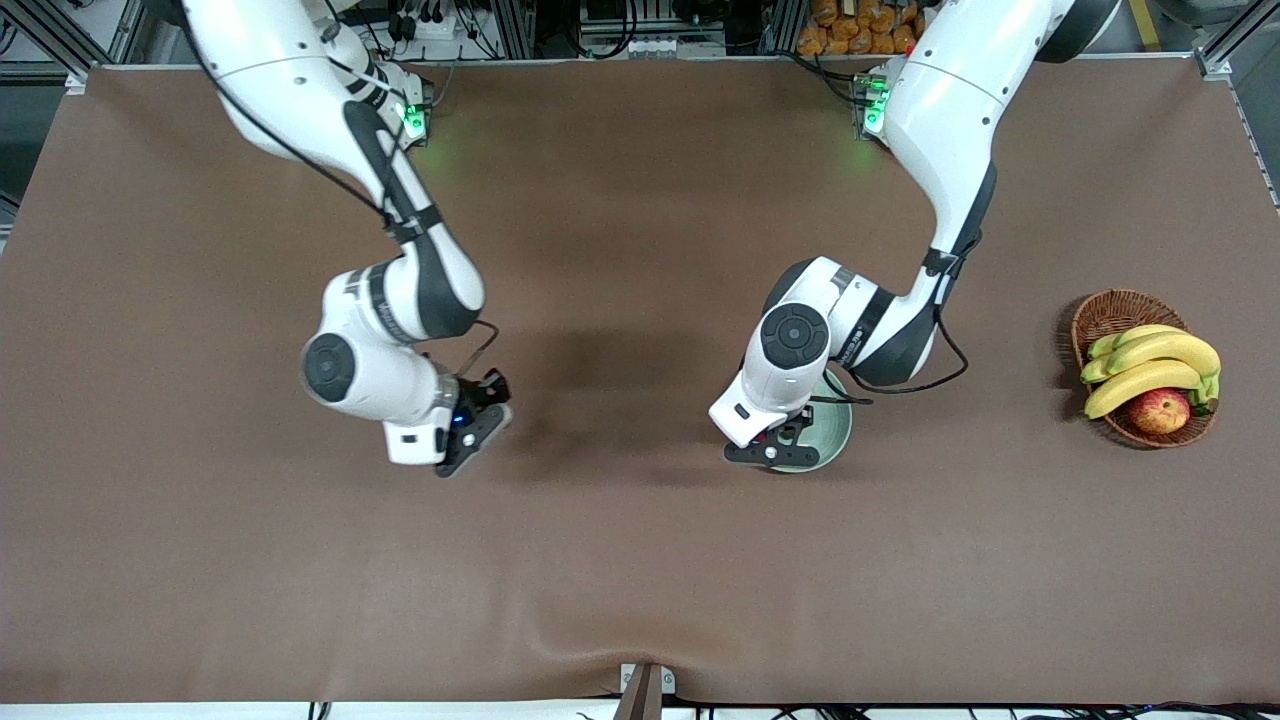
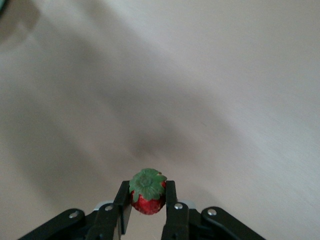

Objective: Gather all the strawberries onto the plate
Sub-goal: 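Drop the strawberry into the plate while the right gripper sets another beside it, then withdraw the right gripper to rest while the left gripper reaches the strawberry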

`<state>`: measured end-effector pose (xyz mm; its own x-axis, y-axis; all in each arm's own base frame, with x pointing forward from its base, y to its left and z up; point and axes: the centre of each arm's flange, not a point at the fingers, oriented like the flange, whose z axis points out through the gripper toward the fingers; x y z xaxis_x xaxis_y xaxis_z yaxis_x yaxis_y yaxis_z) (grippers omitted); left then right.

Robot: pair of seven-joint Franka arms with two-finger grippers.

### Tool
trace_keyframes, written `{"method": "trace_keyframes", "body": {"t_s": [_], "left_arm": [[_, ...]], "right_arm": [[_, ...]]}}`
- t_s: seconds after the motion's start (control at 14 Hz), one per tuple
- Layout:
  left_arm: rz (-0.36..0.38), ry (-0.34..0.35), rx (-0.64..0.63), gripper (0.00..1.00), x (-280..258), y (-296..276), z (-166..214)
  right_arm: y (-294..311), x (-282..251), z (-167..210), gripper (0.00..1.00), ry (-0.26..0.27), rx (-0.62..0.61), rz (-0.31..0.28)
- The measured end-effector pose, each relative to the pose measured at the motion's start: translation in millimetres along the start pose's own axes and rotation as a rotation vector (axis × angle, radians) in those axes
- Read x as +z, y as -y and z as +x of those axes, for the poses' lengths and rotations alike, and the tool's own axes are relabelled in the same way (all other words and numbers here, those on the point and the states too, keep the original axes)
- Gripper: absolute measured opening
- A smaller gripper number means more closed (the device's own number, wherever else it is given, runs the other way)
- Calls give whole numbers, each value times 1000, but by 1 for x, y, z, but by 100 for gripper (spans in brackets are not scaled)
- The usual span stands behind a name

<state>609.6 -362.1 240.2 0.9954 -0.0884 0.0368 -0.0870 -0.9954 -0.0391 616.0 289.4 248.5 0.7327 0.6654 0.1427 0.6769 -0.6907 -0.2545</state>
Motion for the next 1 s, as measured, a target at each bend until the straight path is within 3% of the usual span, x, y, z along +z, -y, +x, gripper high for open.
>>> {"method": "trace_keyframes", "body": {"t_s": [0.07,0.14,0.43,0.57,0.71,0.78,1.0], "left_arm": [[3,6,-2,32,2,2,-1],[8,15,-5,38,5,4,-2],[28,48,-30,76,8,24,-4],[28,47,-32,96,4,26,-5],[27,43,-31,100,-3,26,-6],[28,44,-31,100,-6,26,-6],[30,39,-32,100,-18,27,-6]], "right_arm": [[19,14,8,31,-21,-9,-5],[38,29,15,31,-43,-23,-14],[106,82,31,31,-111,-79,-53],[132,100,31,31,-122,-76,-36],[144,110,29,31,-117,-74,-22],[145,112,29,36,-115,-74,-21],[139,110,29,66,-117,-67,-27]]}}
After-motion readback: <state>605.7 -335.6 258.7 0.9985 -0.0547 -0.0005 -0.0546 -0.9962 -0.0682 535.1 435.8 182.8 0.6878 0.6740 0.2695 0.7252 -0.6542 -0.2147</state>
